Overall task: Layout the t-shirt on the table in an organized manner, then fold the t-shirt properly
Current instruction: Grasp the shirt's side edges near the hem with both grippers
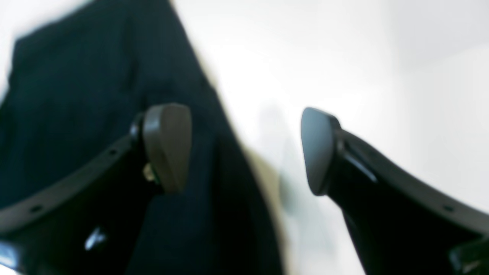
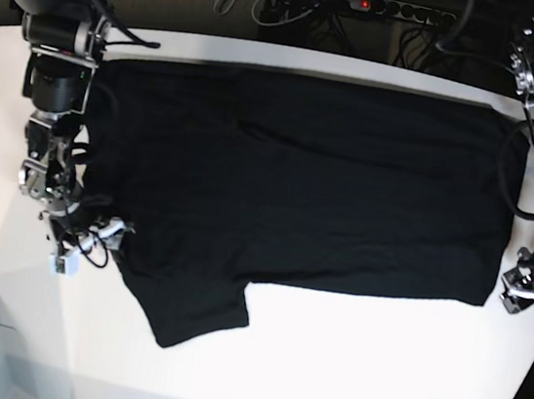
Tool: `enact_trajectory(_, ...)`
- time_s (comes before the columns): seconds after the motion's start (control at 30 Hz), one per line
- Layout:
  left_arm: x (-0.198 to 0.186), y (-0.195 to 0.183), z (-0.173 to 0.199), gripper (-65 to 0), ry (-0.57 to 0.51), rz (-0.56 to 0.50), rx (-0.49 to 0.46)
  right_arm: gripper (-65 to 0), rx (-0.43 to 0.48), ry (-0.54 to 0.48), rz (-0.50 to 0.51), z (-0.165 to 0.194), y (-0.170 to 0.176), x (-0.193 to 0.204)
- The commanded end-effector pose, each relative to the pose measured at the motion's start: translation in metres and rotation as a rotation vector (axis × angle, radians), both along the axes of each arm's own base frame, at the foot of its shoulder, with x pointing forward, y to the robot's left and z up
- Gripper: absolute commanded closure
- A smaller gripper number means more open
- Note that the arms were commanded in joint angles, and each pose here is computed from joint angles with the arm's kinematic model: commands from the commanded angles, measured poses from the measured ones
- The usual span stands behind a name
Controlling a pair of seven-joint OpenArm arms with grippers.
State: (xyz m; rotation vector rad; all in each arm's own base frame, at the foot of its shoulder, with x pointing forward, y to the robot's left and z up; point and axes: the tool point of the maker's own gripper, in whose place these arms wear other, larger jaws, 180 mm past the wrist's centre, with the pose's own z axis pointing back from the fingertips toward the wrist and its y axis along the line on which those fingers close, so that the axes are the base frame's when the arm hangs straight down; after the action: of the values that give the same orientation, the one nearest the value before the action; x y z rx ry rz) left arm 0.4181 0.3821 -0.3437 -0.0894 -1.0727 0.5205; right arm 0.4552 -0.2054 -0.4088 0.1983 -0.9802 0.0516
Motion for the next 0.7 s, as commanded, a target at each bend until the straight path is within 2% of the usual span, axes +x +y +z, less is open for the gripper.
enact_trajectory(0.0,0.013,0.01,0.029,-32.7,-0.08,0.007,0.029,-45.2,0.008,-0.109,0.007,0.033,0.002,0.023)
enact_trajectory(0.2,0.014,0.008,0.025,-32.7,-0.063,-0.005,0.036,-45.1,0.002,-0.103,0.029,0.029,0.01,0.021)
enact_trajectory(0.4,0.014,0.008,0.024,-32.7,-0.062,-0.004,0.035,-45.1,0.021,-0.025,0.014,0.002,0.008,0.01)
enact_trajectory(0.53,0.014,0.008,0.022,-32.7,-0.054,-0.006,0.048,-44.8,0.037,-0.043,0.002,-0.002,0.009,0.009)
enact_trajectory(0.6,0.014,0.007,0.02,-32.7,-0.033,-0.015,0.082,-41.8,0.039,-0.044,0.002,-0.003,0.01,0.008)
enact_trajectory(0.67,0.021,0.008,0.028,-32.7,-0.026,-0.023,0.137,-34.8,0.04,-0.045,0.001,-0.004,0.01,0.008)
